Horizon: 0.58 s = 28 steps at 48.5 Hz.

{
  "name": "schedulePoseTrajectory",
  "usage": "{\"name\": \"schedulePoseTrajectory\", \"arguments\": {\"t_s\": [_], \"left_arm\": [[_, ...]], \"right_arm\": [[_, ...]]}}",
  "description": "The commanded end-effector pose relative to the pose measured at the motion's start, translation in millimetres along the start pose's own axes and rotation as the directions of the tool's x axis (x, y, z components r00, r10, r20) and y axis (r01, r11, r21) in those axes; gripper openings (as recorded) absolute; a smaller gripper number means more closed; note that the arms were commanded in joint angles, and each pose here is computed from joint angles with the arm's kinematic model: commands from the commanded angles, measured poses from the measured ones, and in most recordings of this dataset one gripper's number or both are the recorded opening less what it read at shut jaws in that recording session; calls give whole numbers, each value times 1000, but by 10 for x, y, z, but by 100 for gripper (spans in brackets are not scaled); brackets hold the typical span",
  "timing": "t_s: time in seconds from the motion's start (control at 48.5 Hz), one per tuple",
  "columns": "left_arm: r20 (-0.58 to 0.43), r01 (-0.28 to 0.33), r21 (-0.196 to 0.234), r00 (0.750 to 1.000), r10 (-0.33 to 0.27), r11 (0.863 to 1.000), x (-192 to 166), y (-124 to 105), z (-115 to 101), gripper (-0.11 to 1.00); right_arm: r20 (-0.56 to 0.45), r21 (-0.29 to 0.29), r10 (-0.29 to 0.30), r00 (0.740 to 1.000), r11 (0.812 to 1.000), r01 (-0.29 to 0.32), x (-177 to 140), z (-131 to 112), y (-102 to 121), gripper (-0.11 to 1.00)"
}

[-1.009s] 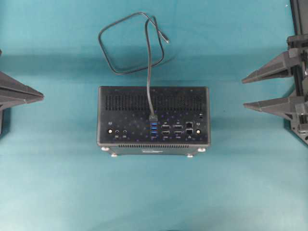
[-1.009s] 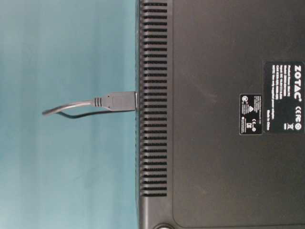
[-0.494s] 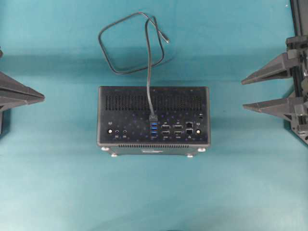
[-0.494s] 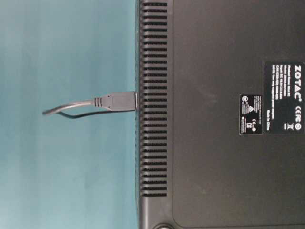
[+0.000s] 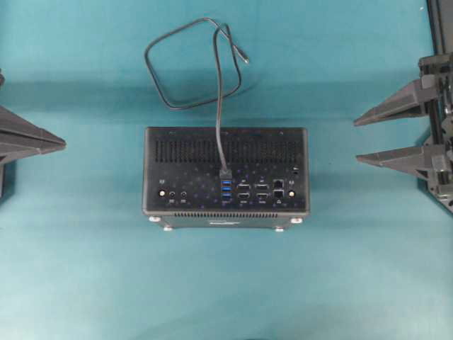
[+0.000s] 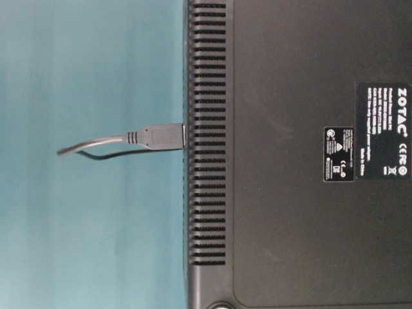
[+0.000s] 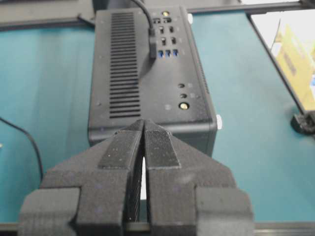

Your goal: Insert the USB into the PC box with both arms.

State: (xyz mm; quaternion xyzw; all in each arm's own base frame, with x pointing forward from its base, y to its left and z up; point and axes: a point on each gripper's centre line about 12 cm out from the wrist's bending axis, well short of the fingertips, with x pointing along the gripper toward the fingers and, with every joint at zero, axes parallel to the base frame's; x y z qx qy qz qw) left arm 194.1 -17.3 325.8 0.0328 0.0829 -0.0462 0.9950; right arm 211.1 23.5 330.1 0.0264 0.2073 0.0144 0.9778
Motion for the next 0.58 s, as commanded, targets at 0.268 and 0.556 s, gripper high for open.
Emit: {"name": "schedulePoseTrajectory", "arguments": {"t_s": [0.268,0.556], "left_arm": [[18,0,-11,1000,0,1000,0,0,57,0],[23,0,-12,1000,0,1000,-11,1,64,0]], "right_arm": [[16,15,3,1000,1000,-4,-8,44,4,64],[22,16,4,1000,1000,-4,-33,34,0,64]]}}
